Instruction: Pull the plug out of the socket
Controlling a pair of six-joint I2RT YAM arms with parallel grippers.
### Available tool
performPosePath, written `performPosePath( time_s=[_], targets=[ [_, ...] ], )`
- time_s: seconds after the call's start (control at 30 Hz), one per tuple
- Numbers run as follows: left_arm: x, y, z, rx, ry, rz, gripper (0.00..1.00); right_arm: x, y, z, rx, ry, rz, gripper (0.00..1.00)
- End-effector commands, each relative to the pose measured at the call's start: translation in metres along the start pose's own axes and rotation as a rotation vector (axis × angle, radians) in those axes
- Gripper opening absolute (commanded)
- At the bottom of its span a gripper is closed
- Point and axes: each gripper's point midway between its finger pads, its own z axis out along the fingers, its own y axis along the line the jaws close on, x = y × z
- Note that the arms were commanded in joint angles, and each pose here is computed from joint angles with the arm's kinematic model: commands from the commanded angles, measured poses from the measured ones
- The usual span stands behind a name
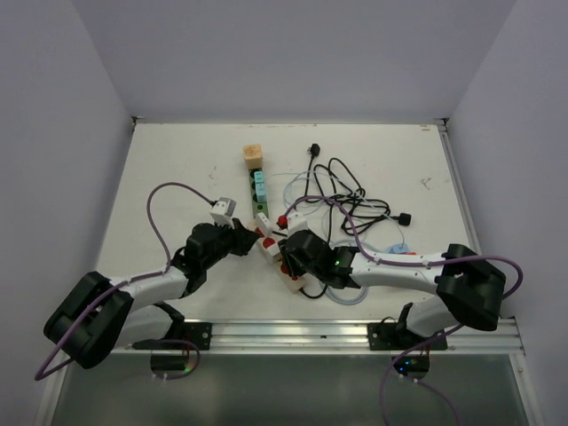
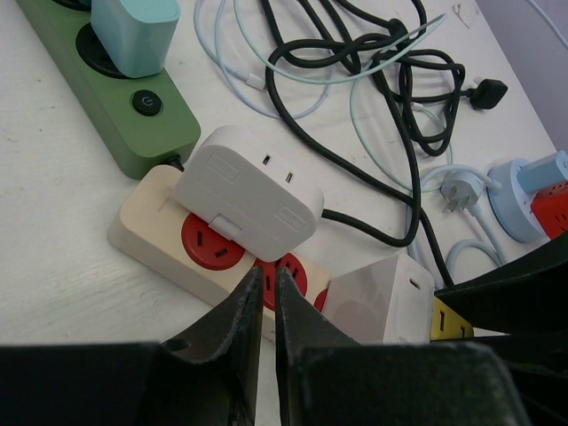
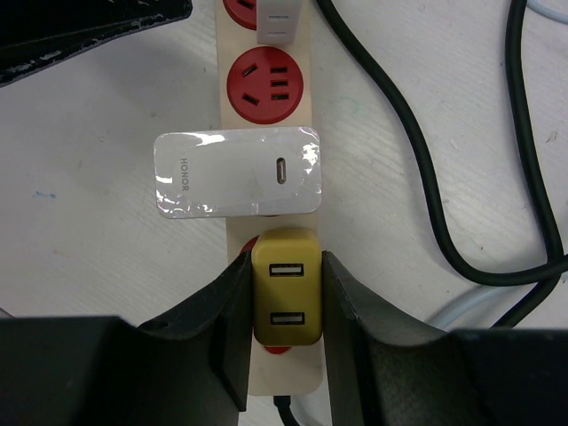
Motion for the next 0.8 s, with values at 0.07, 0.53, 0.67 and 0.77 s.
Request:
performPosePath(
  time_s=[0.07, 0.53, 0.67, 0.77],
  targets=[
    [-0.023, -0.013, 0.017, 0.039, -0.079, 0.016, 0.11, 0.003, 0.007, 0.011, -0.009, 0.004, 0.03, 0.0],
    [0.003, -0.015, 0.036, 0.05, -0.036, -0.011, 0.0, 0.007, 0.017, 0.012, -0.044, 0.027, 0.03, 0.0],
    [0.025, -0.003, 0.033, 0.008, 0.002, -0.052, 0.0, 0.006, 0.019, 0.009, -0.057, 0.026, 0.041, 0.0],
    [0.041, 0.004, 0.03, -0.015, 0.038, -0.079, 0.0, 0.005, 0.021, 0.008, -0.07, 0.025, 0.048, 0.0]
  ],
)
